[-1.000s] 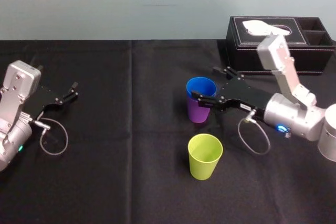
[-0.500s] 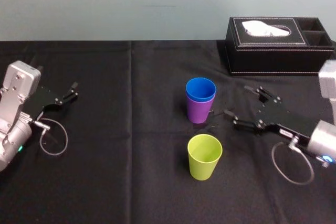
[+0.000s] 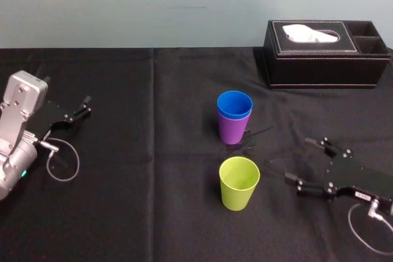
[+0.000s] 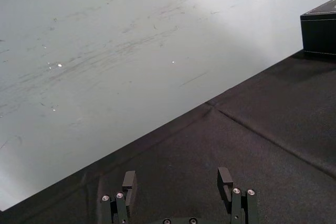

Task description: Stack the three plastic cups sequentially using one hand.

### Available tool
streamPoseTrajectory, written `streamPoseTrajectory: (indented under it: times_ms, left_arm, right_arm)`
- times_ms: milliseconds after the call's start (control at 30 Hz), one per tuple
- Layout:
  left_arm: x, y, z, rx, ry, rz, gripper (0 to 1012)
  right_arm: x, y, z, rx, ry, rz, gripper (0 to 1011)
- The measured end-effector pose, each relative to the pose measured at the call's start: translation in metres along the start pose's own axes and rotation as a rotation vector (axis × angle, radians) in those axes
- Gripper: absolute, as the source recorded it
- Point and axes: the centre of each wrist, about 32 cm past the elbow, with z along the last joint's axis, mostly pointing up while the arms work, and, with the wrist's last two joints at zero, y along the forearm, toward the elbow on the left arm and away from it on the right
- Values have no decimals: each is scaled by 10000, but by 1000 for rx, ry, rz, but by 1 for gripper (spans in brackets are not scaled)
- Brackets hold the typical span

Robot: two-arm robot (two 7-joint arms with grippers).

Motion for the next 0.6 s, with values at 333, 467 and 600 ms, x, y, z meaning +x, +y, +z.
streamPoseTrajectory:
  times_ms: [333, 467, 600]
  left_arm:
    - [0, 0, 0, 0, 0, 0, 1011]
    - [0, 0, 0, 0, 0, 0, 1011]
    - [0, 0, 0, 0, 0, 0, 1011]
  right_arm:
    - [-18, 1, -75, -44, -30, 136, 1002]
    - [-17, 67, -82, -46, -34, 168, 1002]
    - [0, 133, -83, -35, -32, 196, 1002]
